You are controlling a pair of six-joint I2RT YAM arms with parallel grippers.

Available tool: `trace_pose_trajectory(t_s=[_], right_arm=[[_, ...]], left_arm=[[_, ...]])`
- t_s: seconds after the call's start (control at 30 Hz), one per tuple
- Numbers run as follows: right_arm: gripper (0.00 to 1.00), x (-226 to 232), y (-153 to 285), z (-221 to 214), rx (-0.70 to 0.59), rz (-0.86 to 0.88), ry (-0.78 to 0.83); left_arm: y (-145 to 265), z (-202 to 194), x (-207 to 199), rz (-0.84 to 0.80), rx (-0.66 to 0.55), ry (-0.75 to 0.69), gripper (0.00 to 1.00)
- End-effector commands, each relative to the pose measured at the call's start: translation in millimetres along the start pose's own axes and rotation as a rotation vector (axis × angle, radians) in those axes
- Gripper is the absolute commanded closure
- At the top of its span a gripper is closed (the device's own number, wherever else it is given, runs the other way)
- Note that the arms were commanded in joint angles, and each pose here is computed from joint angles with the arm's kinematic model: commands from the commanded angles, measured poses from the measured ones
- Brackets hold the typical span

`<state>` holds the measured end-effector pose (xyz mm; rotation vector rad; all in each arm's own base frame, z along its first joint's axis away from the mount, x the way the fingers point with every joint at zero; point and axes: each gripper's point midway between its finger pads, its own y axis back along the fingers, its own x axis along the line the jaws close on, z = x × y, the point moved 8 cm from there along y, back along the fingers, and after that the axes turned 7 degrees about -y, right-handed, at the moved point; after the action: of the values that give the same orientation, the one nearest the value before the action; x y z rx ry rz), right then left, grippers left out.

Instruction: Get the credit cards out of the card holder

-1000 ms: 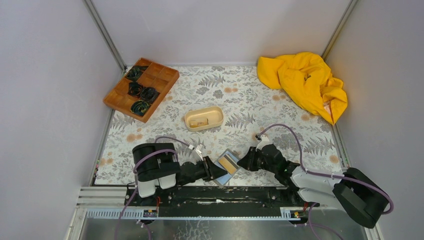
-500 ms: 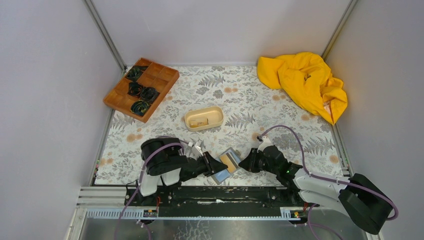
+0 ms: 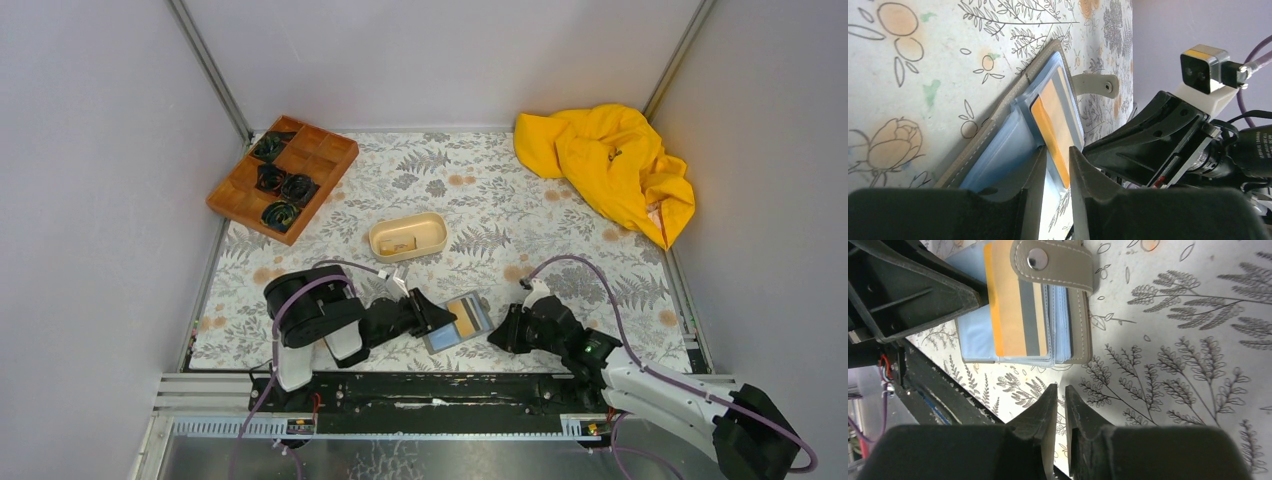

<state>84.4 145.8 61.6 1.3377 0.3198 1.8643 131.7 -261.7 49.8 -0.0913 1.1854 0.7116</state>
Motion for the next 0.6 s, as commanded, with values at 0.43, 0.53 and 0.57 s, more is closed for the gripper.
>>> trace_pose_trajectory(t_s=[0.43,0.53,0.57], right_arm=[[0.39,34,-5,59,-0.114,-0.22,0.174],[0.39,33,-12,64,-0.116,-0.262,0.188],[0.41,33,-13,66,-0.124,-0.275,0.191]], left_arm=[[-3,3,0,0.017,0.038,-0.057,0.67],[-3,3,0,0.009,0.04,-0.054,0.66],[-3,2,0,0.009,0.044,-0.052,0.67]])
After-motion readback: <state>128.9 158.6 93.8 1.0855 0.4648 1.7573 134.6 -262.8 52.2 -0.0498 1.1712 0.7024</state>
